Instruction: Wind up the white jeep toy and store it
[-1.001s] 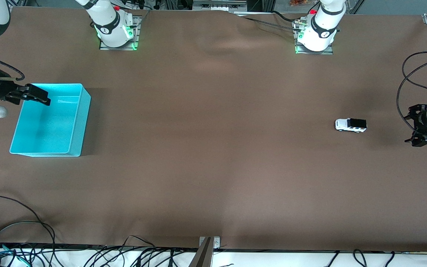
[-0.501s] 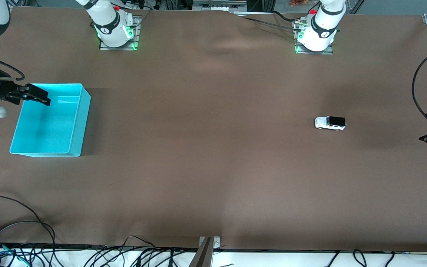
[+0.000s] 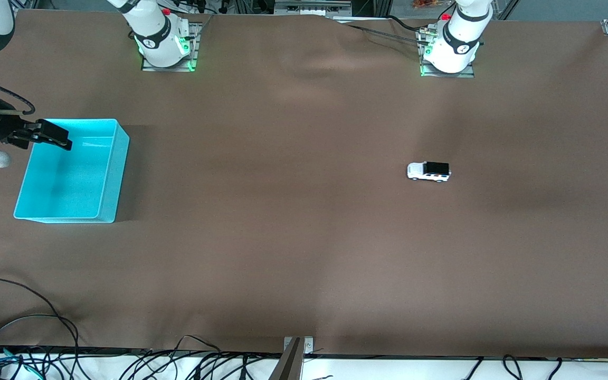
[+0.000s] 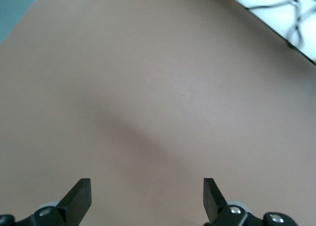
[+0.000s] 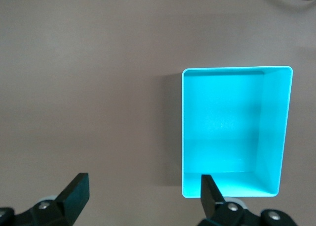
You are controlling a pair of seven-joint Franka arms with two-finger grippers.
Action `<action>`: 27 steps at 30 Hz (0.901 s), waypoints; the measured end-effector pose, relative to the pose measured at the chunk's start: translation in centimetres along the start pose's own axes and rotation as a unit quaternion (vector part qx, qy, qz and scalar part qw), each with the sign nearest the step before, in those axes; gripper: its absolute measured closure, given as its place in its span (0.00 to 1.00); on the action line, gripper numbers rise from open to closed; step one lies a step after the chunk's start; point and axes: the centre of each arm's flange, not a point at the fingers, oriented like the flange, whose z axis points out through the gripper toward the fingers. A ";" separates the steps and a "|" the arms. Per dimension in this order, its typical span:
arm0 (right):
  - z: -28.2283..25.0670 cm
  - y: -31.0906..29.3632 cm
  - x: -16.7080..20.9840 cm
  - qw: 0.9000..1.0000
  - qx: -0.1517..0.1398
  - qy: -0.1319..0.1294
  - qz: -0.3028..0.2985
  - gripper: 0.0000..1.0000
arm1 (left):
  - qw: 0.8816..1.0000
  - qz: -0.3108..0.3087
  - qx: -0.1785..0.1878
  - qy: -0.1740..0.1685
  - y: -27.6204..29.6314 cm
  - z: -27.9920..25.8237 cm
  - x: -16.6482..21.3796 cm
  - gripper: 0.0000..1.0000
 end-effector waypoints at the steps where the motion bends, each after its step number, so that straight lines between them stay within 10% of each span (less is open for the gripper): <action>1: 0.0 0.0 0.0 1.000 0.000 0.000 0.000 0.00 | 1.000 0.017 -0.001 0.001 0.5 -0.5 -0.2 0.00; 15: 0.0 0.0 0.0 1.000 0.000 0.000 0.000 0.00 | 0.978 0.207 -0.018 0.006 5.4 -4.5 -2.7 0.00; 27: 0.0 0.0 0.0 1.000 0.000 0.000 0.000 0.00 | 0.969 0.240 -0.058 -0.012 6.1 -4.7 -3.2 0.00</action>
